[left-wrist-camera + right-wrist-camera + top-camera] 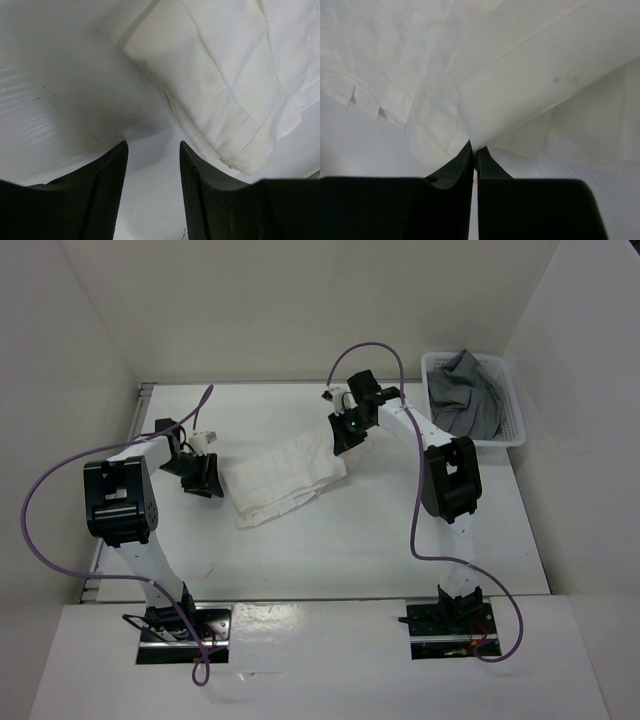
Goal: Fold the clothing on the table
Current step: Fold the skirt
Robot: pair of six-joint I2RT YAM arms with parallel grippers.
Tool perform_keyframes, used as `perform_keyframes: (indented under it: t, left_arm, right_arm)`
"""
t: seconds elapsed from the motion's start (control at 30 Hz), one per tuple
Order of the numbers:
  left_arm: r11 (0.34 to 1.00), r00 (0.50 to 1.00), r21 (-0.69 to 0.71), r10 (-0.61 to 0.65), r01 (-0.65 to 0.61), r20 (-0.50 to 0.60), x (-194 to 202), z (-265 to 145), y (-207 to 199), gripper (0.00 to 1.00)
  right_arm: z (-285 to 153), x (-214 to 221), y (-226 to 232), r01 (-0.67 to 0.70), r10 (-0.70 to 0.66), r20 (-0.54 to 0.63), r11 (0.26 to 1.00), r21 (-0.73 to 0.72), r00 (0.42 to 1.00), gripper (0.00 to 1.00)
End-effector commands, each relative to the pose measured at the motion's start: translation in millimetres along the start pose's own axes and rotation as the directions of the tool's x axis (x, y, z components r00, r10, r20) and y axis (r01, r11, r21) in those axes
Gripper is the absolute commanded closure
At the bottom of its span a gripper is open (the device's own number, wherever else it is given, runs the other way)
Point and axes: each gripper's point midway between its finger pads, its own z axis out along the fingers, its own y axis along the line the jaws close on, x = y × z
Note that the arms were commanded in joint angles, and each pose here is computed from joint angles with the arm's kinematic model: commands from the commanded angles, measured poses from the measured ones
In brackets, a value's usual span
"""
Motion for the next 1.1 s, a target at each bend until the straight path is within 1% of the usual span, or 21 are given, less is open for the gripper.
perform_keyframes:
  t: [0.0,0.07,0.13,0.2,0.27,0.37,0.4,0.43,0.47,0.5,0.57,0.6,0.63,0.67,0.73,0.8,0.9,1.0,1.03,1.07]
  left_arm:
    - [0.999,0.999,-0.022,0.028,-0.029,-0.028,9,-4,4,0.46]
    - [0.999,0.999,-0.011,0.033,-0.033,-0.033,10,-4,2,0.46]
    - [0.999,0.999,-0.011,0.033,-0.033,-0.033,12,-5,1,0.46]
    - [0.999,0.999,-0.020,0.034,-0.034,-0.034,14,-6,2,0.46]
    - [0.999,0.999,-0.020,0.034,-0.034,-0.034,14,-6,2,0.46]
    - [0.999,0.999,-0.020,0.034,-0.034,-0.034,14,-6,2,0.46]
    - [0.999,0.999,-0.020,0.034,-0.034,-0.034,14,-6,2,0.46]
    - [0.999,0.999,-0.022,0.038,-0.038,-0.027,13,-9,1,0.46]
    - [0.999,0.999,-0.022,0.038,-0.039,-0.027,13,-9,1,0.46]
    - [0.999,0.999,-0.013,0.038,-0.038,-0.024,12,-8,-1,0.46]
    - [0.999,0.999,-0.013,0.038,-0.038,-0.024,12,-8,-1,0.46]
    - [0.999,0.999,-0.013,0.038,-0.038,-0.024,12,-8,-1,0.46]
    - [0.999,0.999,-0.011,0.034,-0.034,-0.032,14,-9,-2,0.46]
    - [0.999,0.999,-0.011,0.034,-0.034,-0.032,14,-9,-2,0.46]
    - [0.999,0.999,-0.011,0.034,-0.034,-0.032,14,-9,-2,0.46]
    - [1.000,0.999,-0.009,0.029,-0.030,-0.040,16,-7,-1,0.46]
    - [0.999,0.999,0.000,0.039,-0.039,-0.037,14,-5,-1,0.46]
    - [0.999,0.999,0.011,0.034,-0.034,-0.042,15,-6,-3,0.46]
    - [0.999,0.999,0.011,0.034,-0.034,-0.042,15,-6,-3,0.46]
    - [0.999,0.999,0.011,0.034,-0.034,-0.042,15,-6,-3,0.46]
  right_arm:
    - [-25,-30,0,0.048,-0.055,0.087,0.996,0.076,0.995,0.96]
    - [-35,-44,0,0.059,-0.070,0.115,0.994,0.093,0.991,0.89]
    - [-44,-56,1,0.068,-0.083,0.139,0.992,0.107,0.987,0.89]
    - [-61,-70,1,0.078,-0.105,0.177,0.986,0.150,0.979,0.95]
    - [-69,-79,-5,0.078,-0.117,0.195,0.977,0.197,0.974,0.94]
    - [-86,-98,-10,0.092,-0.155,0.234,0.961,0.262,0.960,0.95]
    - [-81,-97,-12,0.089,-0.149,0.223,0.962,0.259,0.963,0.95]
    - [-82,-98,-15,0.086,-0.148,0.220,0.959,0.272,0.964,0.92]
    - [-85,-103,-17,0.084,-0.153,0.227,0.954,0.287,0.962,0.74]
    - [-80,-101,-21,0.079,-0.147,0.215,0.952,0.295,0.966,0.71]
    - [-65,-88,-33,0.077,-0.135,0.166,0.946,0.316,0.977,0.71]
    - [-62,-82,-38,0.072,-0.127,0.149,0.940,0.333,0.981,0.68]
    - [-54,-77,-41,0.070,-0.120,0.135,0.941,0.330,0.983,0.63]
    - [-44,-65,-46,0.065,-0.108,0.111,0.940,0.335,0.988,0.63]
    - [-48,-64,-44,0.078,-0.126,0.122,0.938,0.339,0.985,0.64]
    - [-42,-56,-52,0.073,-0.124,0.118,0.927,0.367,0.985,0.67]
    - [-44,-50,-59,0.074,-0.122,0.103,0.922,0.380,0.987,0.67]
    - [-33,-32,-52,0.058,-0.086,0.079,0.952,0.302,0.993,0.67]
    - [-25,-16,-50,0.052,-0.066,0.042,0.960,0.277,0.997,0.67]
    - [-25,-13,-50,0.052,-0.066,0.042,0.960,0.277,0.997,0.67]
